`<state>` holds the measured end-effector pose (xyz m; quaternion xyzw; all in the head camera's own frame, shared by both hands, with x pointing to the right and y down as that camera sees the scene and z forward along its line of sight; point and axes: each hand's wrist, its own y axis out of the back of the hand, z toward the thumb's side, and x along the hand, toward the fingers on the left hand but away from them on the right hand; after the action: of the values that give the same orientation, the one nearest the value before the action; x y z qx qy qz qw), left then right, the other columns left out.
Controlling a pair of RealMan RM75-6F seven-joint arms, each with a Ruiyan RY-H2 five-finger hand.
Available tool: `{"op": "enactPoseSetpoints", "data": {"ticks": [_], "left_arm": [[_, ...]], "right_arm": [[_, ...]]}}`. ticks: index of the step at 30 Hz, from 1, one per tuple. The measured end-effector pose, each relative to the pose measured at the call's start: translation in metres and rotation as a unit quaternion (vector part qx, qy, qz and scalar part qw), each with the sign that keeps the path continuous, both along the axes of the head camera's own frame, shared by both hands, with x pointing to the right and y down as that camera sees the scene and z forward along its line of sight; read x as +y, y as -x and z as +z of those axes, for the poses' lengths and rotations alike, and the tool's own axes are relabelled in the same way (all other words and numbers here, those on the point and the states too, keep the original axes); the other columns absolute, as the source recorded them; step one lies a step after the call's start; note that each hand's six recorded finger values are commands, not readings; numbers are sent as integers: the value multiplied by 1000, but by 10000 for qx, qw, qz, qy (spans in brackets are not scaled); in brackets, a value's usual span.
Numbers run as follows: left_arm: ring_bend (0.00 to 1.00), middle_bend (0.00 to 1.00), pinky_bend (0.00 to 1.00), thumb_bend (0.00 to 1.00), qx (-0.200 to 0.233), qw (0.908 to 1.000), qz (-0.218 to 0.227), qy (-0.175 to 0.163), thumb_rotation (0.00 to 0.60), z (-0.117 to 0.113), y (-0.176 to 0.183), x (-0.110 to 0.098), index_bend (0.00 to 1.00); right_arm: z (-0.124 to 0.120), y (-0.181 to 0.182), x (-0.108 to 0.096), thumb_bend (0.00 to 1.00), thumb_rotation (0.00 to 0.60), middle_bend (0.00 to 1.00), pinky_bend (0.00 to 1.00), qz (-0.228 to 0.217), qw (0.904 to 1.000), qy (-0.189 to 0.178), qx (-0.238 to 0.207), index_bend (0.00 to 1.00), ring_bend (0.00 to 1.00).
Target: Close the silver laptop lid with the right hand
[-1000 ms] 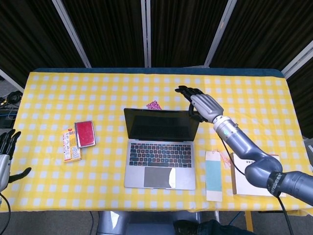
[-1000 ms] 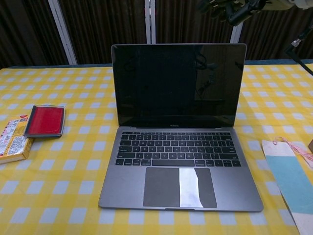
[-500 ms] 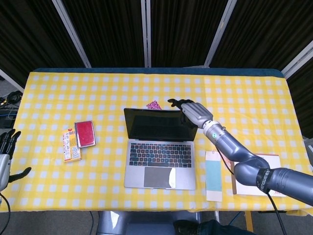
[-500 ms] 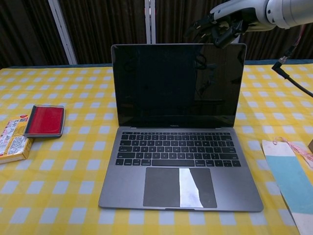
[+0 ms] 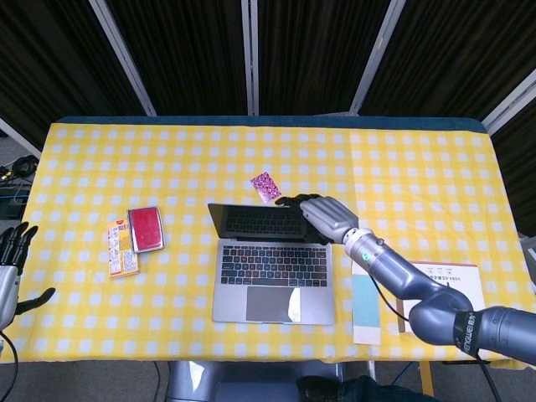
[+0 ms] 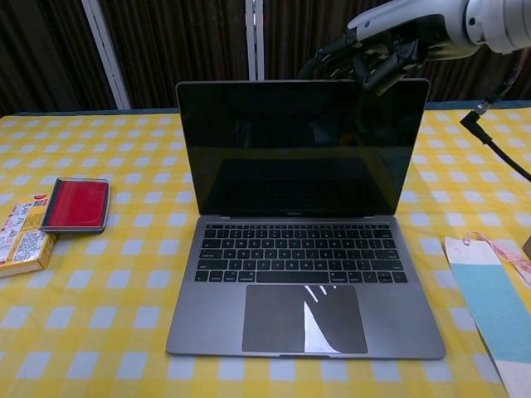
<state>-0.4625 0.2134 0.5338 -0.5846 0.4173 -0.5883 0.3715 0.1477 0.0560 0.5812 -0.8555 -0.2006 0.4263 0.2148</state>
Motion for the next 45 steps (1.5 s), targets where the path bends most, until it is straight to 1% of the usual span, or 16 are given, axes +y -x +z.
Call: {"op": "enactPoseSetpoints", "data": {"ticks": [7, 13, 19, 22, 31, 45], "left_arm": [[0, 0, 0, 0, 15, 10000, 34, 3, 600, -1, -2, 1, 0], [0, 0, 0, 0, 17, 10000, 68, -7, 600, -1, -3, 3, 0], [0, 0, 0, 0, 12, 10000, 98, -2, 600, -1, -5, 4, 0], [0, 0, 0, 0, 4, 9999, 103, 7, 600, 0, -5, 4, 0], [0, 0, 0, 0, -25, 9999, 119, 34, 600, 2, -6, 5, 0], [0, 0, 0, 0, -54, 9999, 140, 83, 600, 5, -8, 5, 0]], "right_arm": [[-8, 3, 34, 1000, 600, 215, 175, -498, 9987, 35, -64, 171, 147], [-9, 1, 63, 1000, 600, 220, 177, -925, 9957, 78, -37, 172, 149], [3, -8, 96, 1000, 600, 220, 179, -1331, 9908, 224, 120, 172, 150], [13, -12, 108, 1000, 600, 220, 179, -1442, 9889, 305, 196, 172, 150], [39, -23, 124, 1000, 600, 233, 183, -1547, 9858, 506, 404, 178, 167], [64, -33, 136, 1000, 600, 233, 184, -1564, 9833, 737, 569, 188, 167]]}}
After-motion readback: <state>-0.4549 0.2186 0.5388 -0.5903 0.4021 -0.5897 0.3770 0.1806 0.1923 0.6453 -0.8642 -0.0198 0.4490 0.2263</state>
